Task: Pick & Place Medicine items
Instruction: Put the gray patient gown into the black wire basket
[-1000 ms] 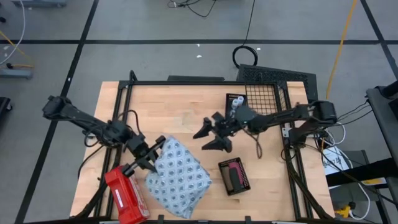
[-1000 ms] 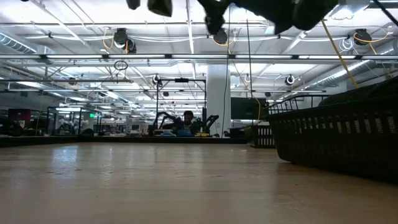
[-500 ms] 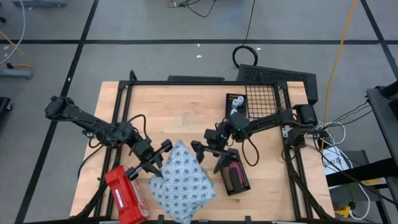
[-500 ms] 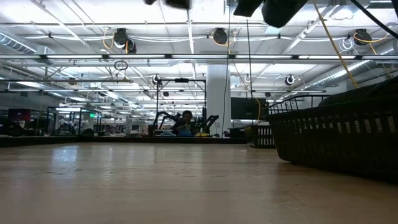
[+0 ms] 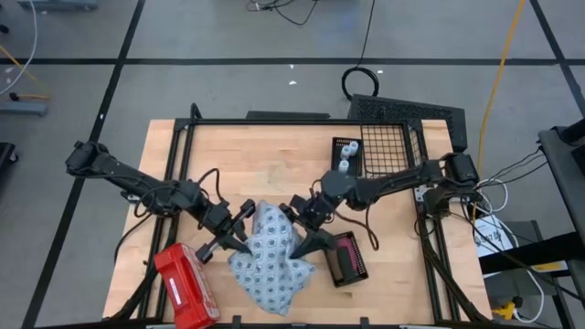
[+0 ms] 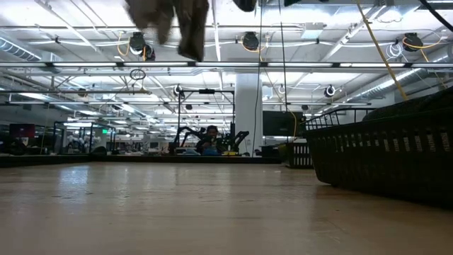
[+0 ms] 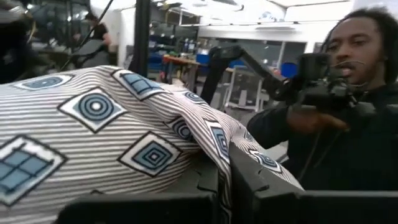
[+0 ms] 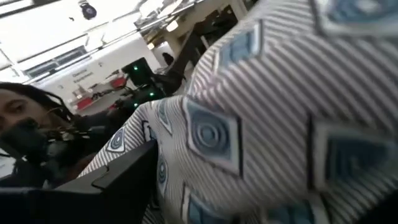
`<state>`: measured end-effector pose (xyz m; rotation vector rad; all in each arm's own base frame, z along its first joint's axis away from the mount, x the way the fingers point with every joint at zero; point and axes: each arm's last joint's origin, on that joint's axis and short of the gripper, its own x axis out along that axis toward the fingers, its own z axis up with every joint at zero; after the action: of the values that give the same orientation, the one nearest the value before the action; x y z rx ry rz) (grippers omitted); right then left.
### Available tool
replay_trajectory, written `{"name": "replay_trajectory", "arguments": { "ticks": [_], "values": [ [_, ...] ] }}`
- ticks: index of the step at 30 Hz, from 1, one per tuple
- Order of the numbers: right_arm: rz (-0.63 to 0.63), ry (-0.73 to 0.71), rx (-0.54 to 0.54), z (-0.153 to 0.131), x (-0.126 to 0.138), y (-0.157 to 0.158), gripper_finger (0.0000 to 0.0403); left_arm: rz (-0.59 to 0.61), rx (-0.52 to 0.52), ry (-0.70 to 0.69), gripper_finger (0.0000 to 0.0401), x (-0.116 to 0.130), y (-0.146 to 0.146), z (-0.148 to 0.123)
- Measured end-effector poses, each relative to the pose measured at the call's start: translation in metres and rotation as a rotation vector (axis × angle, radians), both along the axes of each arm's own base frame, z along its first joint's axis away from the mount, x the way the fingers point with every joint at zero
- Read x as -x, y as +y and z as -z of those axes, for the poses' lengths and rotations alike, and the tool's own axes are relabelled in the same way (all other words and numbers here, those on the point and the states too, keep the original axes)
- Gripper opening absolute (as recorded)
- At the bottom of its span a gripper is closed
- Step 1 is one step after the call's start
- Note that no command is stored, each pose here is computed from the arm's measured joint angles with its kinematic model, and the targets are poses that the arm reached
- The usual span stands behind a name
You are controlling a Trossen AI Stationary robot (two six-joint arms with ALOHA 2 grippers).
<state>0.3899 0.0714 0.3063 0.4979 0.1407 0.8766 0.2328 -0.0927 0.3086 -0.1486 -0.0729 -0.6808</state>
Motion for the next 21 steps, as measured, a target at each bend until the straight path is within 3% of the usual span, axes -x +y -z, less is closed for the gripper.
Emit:
{"name": "replay_trajectory", "arguments": {
  "ticks": [9,21],
  "values": [
    [-0.148,0.042,-0.058,-0.009,0.003,0.008,0.0325,-0.022,0.000,0.023,0.0007,-0.001,0.002,0.002],
    [-0.194,0.115,-0.152,-0.015,0.005,0.007,0.0325,-0.043,-0.035,0.058,0.0007,-0.002,0.003,0.007]
  ]
}}
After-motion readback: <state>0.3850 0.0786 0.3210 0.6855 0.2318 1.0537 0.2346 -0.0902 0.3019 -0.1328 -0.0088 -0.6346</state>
